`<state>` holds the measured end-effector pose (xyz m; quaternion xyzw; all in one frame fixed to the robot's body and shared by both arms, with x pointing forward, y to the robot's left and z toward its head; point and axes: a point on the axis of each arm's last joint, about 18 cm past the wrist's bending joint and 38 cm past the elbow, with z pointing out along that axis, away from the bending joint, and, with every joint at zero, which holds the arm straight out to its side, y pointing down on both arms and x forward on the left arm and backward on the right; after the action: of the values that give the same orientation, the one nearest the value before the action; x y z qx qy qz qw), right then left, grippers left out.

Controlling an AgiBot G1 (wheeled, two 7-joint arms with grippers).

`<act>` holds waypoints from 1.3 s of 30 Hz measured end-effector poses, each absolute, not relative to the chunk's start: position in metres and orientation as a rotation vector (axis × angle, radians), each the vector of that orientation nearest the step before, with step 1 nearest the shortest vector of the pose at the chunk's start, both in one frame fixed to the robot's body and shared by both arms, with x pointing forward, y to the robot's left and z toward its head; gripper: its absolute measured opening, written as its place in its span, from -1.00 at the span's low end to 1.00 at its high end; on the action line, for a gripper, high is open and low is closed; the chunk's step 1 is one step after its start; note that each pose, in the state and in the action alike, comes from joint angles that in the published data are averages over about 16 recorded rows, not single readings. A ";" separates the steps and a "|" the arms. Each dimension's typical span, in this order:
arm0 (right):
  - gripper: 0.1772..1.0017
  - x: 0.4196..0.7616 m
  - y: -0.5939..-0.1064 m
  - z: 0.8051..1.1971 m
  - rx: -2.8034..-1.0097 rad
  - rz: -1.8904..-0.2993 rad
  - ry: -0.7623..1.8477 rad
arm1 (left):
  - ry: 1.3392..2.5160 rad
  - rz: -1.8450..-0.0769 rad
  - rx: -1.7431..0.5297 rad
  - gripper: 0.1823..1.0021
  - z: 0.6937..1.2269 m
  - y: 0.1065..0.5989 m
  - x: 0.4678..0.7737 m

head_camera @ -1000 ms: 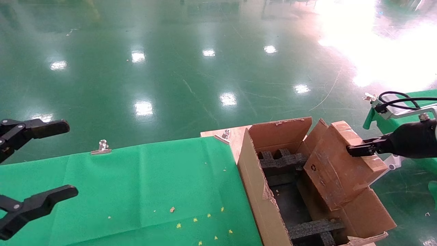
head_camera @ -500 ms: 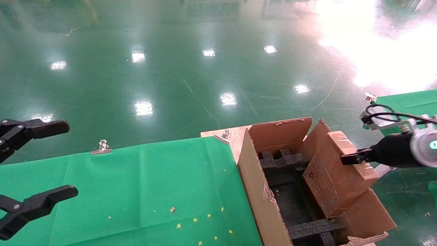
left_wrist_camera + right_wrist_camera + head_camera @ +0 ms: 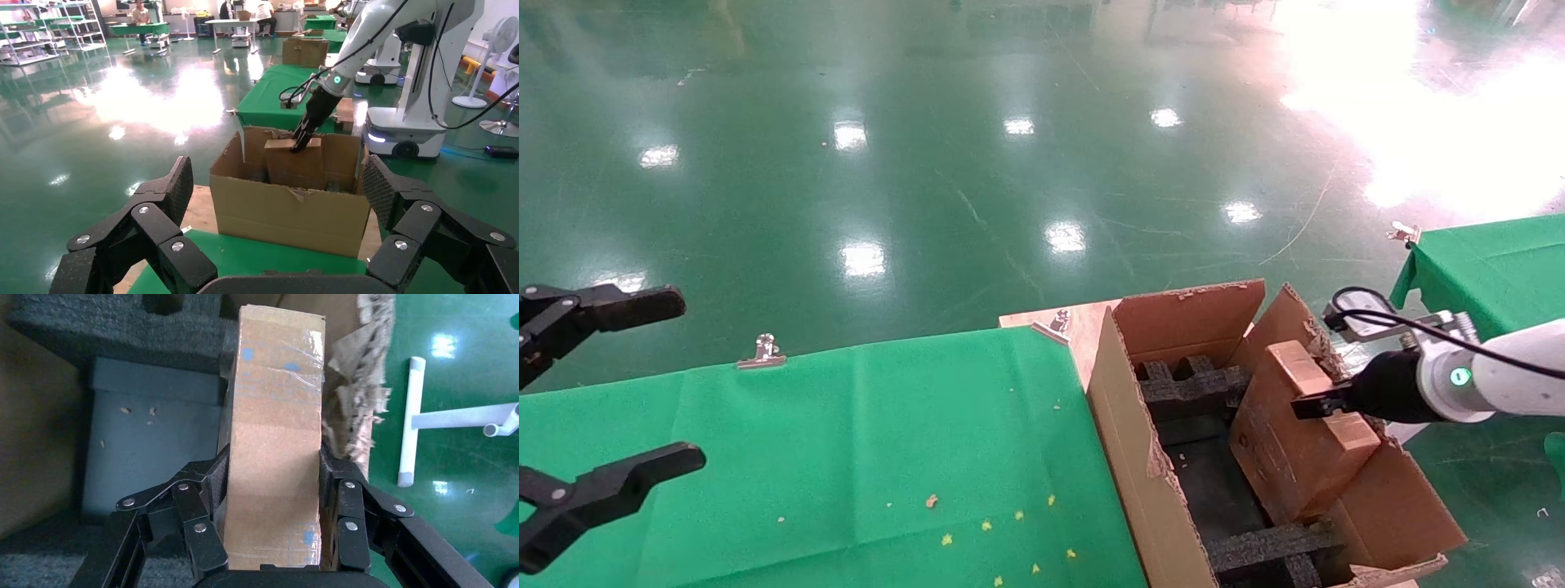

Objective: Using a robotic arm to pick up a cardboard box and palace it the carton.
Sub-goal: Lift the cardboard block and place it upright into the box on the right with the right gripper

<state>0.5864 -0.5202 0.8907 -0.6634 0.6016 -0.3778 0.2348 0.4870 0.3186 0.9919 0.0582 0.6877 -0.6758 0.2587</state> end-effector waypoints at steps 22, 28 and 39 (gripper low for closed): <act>-0.28 0.605 -0.513 0.833 -1.859 -0.973 1.691 | 1.864 -1.832 0.158 1.00 0.992 0.319 0.487; -0.28 0.603 -0.512 0.825 -1.863 -0.948 1.702 | 1.864 -1.832 0.158 1.00 0.992 0.319 0.487; -0.24 0.601 -0.509 0.820 -1.870 -0.922 1.707 | 1.864 -1.832 0.157 1.00 0.992 0.319 0.487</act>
<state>0.6013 -0.5093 0.8204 -0.6768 0.6177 -0.3337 0.2213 0.4870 0.3186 0.9919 0.0580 0.6876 -0.6759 0.2587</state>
